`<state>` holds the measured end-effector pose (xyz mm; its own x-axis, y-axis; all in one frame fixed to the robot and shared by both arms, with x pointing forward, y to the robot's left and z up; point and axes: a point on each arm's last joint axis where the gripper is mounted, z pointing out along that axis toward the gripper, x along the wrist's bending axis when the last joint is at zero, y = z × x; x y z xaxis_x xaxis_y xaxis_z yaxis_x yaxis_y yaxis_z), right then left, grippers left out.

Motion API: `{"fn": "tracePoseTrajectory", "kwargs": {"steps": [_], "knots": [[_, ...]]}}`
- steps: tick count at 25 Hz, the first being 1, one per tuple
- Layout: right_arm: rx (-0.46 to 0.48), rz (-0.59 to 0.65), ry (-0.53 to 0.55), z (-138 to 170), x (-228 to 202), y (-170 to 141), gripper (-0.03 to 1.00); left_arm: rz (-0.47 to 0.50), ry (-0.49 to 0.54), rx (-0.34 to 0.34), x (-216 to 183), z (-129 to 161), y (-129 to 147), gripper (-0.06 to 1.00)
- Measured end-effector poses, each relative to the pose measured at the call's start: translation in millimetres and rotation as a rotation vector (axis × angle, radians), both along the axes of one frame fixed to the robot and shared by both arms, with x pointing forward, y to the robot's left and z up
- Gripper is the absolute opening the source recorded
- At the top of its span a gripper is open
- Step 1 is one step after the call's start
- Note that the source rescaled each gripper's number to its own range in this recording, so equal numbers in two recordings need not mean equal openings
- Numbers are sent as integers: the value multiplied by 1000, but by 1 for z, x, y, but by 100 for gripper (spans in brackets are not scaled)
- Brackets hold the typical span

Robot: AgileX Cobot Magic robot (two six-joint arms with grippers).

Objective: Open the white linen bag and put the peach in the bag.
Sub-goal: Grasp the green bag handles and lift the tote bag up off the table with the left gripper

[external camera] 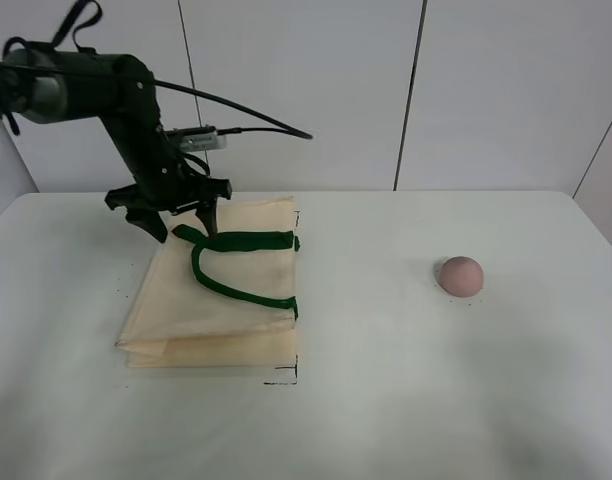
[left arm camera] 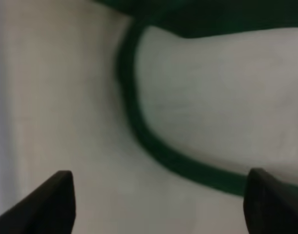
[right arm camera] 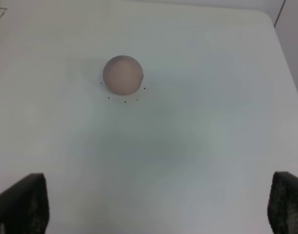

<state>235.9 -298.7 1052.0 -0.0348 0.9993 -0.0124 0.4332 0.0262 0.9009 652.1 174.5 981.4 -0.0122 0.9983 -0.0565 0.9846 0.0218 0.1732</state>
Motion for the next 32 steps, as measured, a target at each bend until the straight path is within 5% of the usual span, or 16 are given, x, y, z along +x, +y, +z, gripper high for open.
{"fn": "tracePoseTrajectory", "kwargs": {"steps": [16,20,23,25,28,32], "knots": [[0,0,0,0,0,0,100,42,13,62,24,-93,-6,100],[0,0,0,0,0,0,100,41,10,66,25,-95,-5,95],[0,0,0,0,0,0,100,47,10,65,25,-95,-5,77],[0,0,0,0,0,0,100,54,7,67,25,-95,-6,54],[0,0,0,0,0,0,100,73,-2,73,26,-93,-5,6],[0,0,0,0,0,0,100,66,9,126,27,-80,-1,0]]}}
